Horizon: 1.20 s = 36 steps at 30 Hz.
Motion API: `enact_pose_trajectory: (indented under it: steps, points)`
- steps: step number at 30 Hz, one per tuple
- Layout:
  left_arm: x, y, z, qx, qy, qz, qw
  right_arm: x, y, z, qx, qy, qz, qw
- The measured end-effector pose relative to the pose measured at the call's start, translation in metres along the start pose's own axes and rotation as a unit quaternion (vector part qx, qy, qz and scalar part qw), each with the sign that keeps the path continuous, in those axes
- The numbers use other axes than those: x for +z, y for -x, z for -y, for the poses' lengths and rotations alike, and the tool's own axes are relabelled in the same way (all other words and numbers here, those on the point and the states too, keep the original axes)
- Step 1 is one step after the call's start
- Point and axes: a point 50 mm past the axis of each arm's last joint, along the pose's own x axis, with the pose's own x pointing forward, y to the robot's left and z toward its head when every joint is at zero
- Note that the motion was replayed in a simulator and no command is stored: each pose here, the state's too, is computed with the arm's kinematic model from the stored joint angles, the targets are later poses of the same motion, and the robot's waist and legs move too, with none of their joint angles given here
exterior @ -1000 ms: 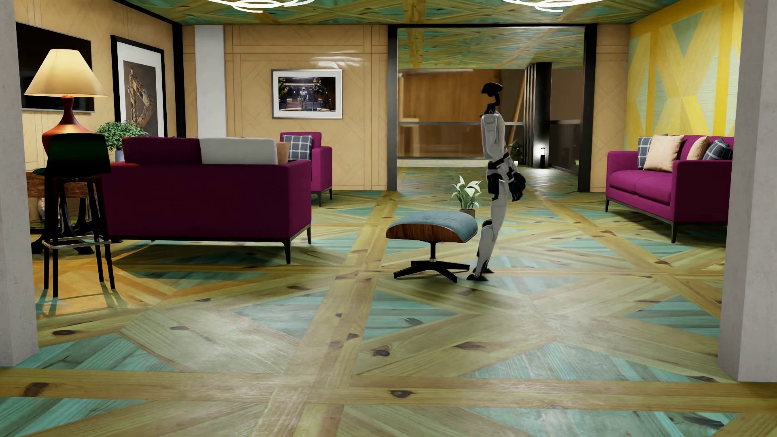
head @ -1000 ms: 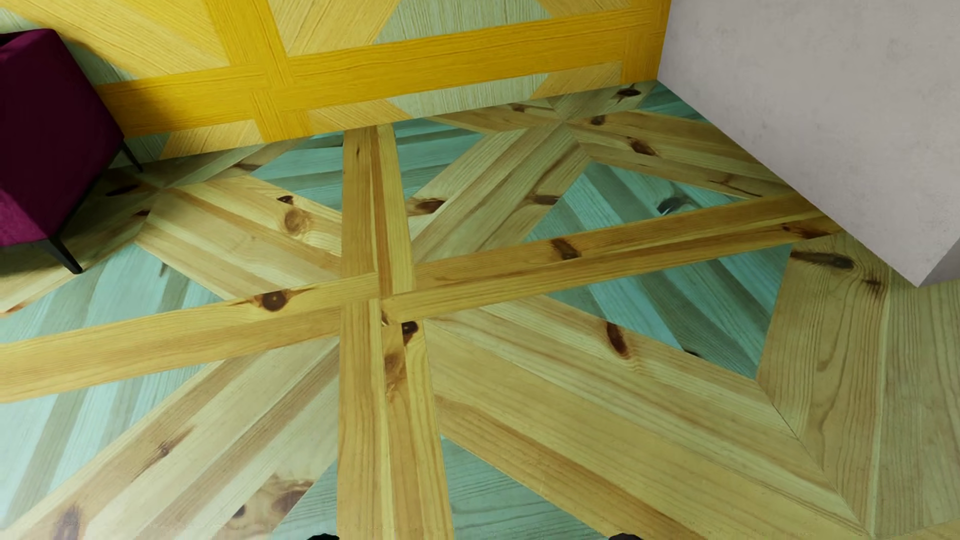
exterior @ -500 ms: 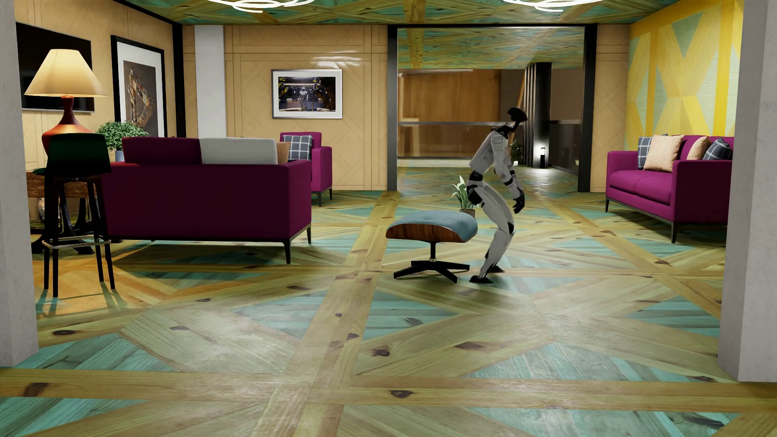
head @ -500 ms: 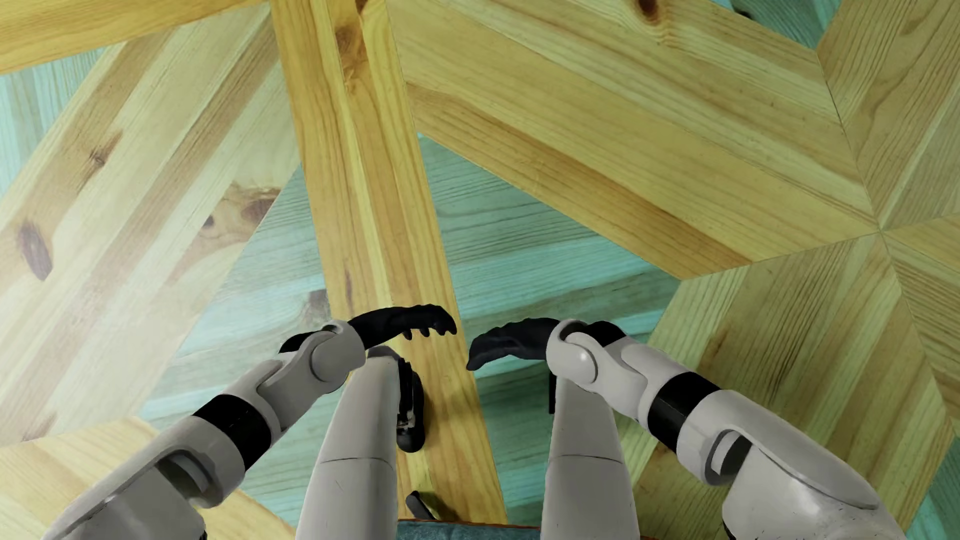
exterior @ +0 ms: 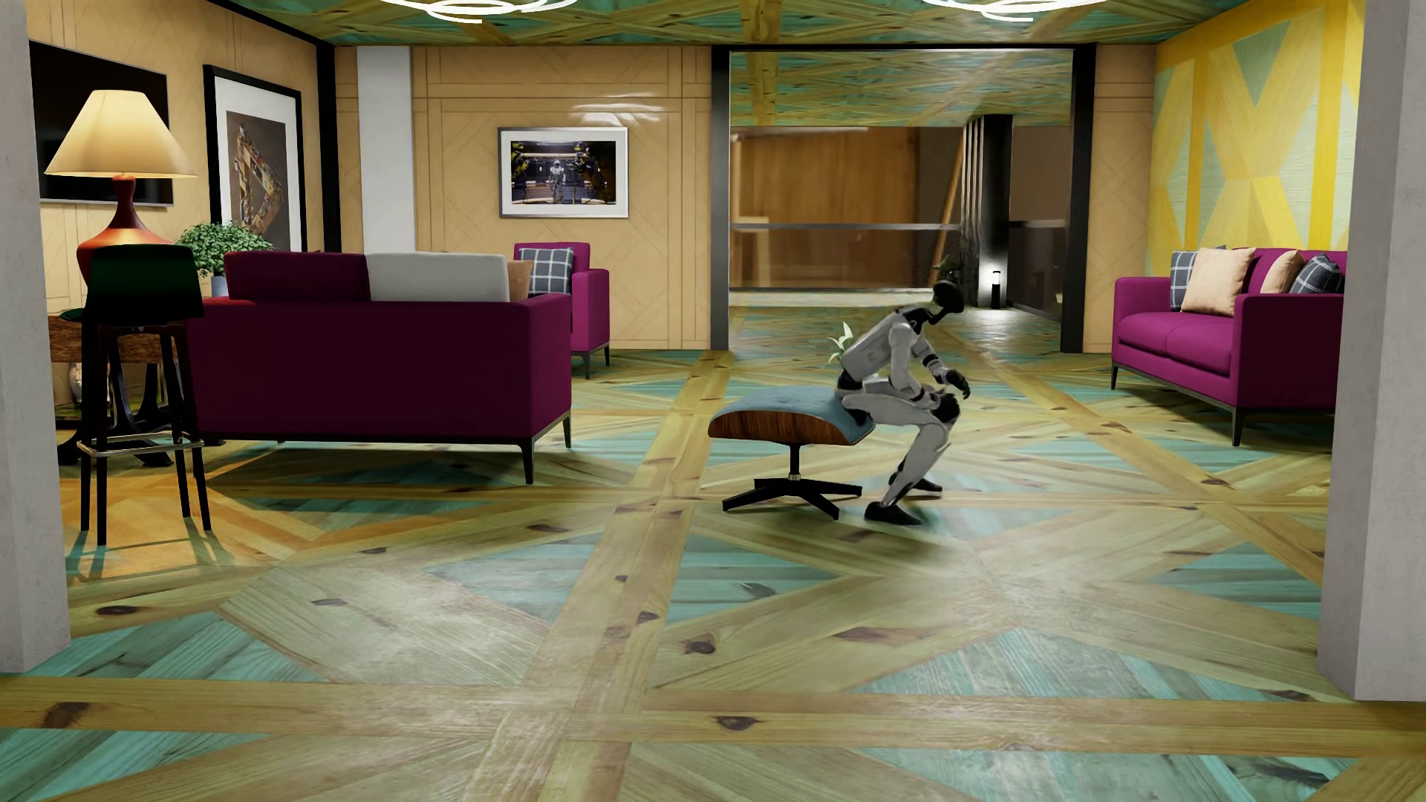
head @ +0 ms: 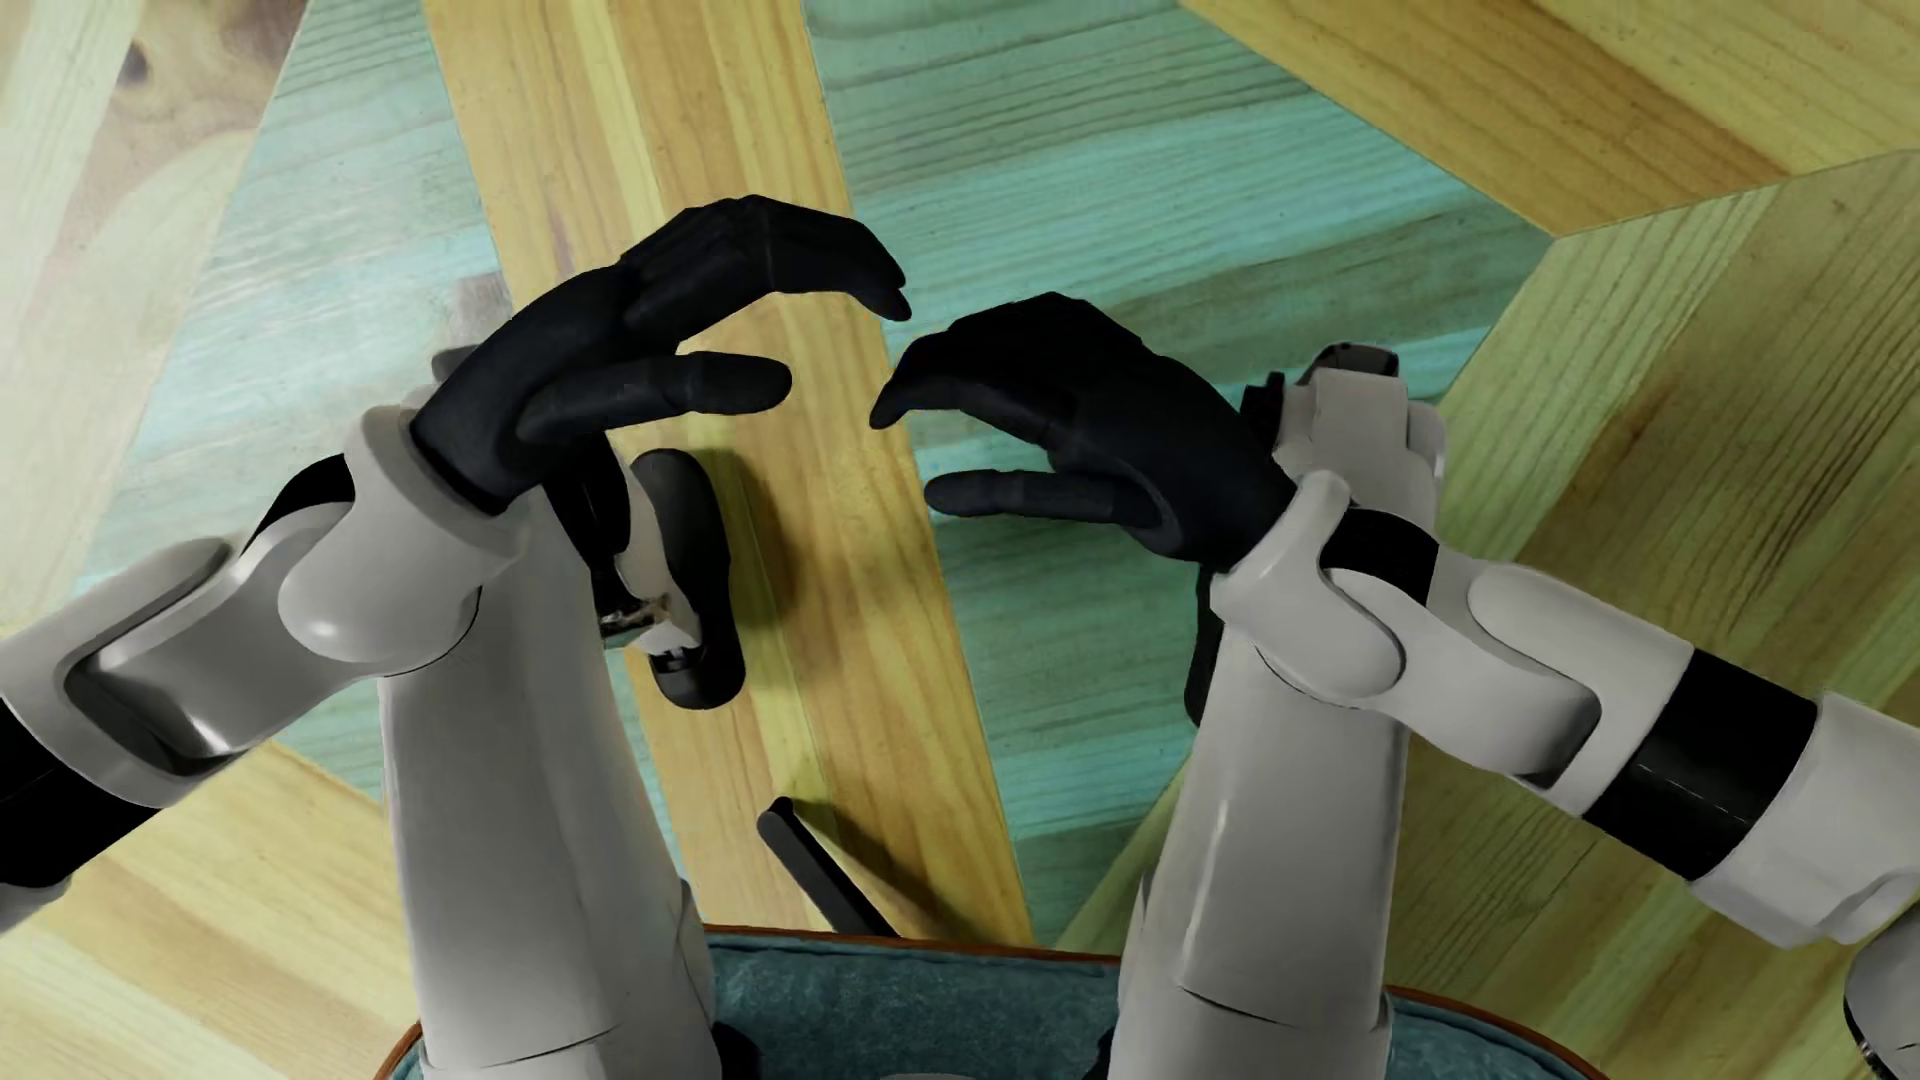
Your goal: Rest on the chair
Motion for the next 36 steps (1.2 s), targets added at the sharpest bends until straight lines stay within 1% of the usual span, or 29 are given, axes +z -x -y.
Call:
enact_pose_trajectory:
  steps: [4, 8, 10, 12, 14, 17, 19, 21, 22, 23, 24, 25, 27, 28, 30, 31, 32, 33, 34, 36]
  points:
    - [-0.024, 0.012, 0.013, -0.011, 0.007, -0.068, 0.998, -0.020, 0.010, -0.015, 0.011, -0.015, -0.070, 0.997]
    - [-0.063, 0.040, 0.043, -0.004, 0.048, -0.188, 0.981, -0.048, 0.033, -0.052, 0.032, -0.070, -0.187, 0.979]
    - [-0.078, 0.057, 0.063, 0.018, 0.079, -0.246, 0.966, -0.056, 0.043, -0.072, 0.041, -0.105, -0.235, 0.965]
    - [-0.090, 0.073, 0.084, 0.060, 0.121, -0.306, 0.942, -0.063, 0.056, -0.091, 0.043, -0.136, -0.283, 0.948]
    - [-0.096, 0.081, 0.104, 0.083, 0.153, -0.348, 0.921, -0.066, 0.066, -0.106, 0.046, -0.165, -0.322, 0.931]
    - [-0.104, 0.090, 0.124, 0.079, 0.173, -0.389, 0.902, -0.072, 0.082, -0.123, 0.046, -0.187, -0.374, 0.907]
    - [-0.109, 0.103, 0.132, 0.079, 0.181, -0.421, 0.885, -0.077, 0.100, -0.131, 0.034, -0.199, -0.423, 0.883]
    - [-0.116, 0.131, 0.141, 0.104, 0.193, -0.484, 0.847, -0.082, 0.128, -0.142, 0.019, -0.219, -0.494, 0.841]
    - [-0.119, 0.151, 0.148, 0.116, 0.201, -0.526, 0.818, -0.083, 0.147, -0.149, 0.015, -0.238, -0.536, 0.810]
    - [-0.121, 0.174, 0.156, 0.116, 0.210, -0.574, 0.783, -0.084, 0.169, -0.158, 0.016, -0.258, -0.587, 0.767]
    - [-0.121, 0.200, 0.166, 0.101, 0.225, -0.622, 0.743, -0.082, 0.194, -0.168, 0.033, -0.276, -0.630, 0.725]
    - [-0.118, 0.226, 0.178, 0.067, 0.238, -0.667, 0.703, -0.077, 0.219, -0.178, 0.065, -0.291, -0.666, 0.684]
    - [-0.102, 0.274, 0.204, -0.039, 0.261, -0.732, 0.628, -0.056, 0.272, -0.196, 0.155, -0.321, -0.720, 0.595]
    - [-0.090, 0.292, 0.215, -0.091, 0.272, -0.749, 0.597, -0.043, 0.292, -0.202, 0.205, -0.331, -0.728, 0.564]
    - [-0.059, 0.322, 0.239, -0.177, 0.290, -0.768, 0.542, -0.014, 0.320, -0.214, 0.303, -0.340, -0.719, 0.525]
    - [-0.044, 0.334, 0.248, -0.203, 0.303, -0.776, 0.515, -0.001, 0.330, -0.220, 0.330, -0.348, -0.720, 0.502]
    - [-0.029, 0.344, 0.256, -0.211, 0.315, -0.784, 0.491, 0.011, 0.338, -0.224, 0.336, -0.358, -0.726, 0.481]
    - [-0.017, 0.350, 0.261, -0.215, 0.328, -0.788, 0.475, 0.021, 0.344, -0.227, 0.327, -0.367, -0.736, 0.465]
    - [-0.008, 0.354, 0.265, -0.213, 0.341, -0.789, 0.465, 0.029, 0.348, -0.229, 0.309, -0.377, -0.745, 0.456]
    - [0.003, 0.355, 0.272, -0.210, 0.358, -0.784, 0.462, 0.035, 0.347, -0.231, 0.277, -0.392, -0.749, 0.456]
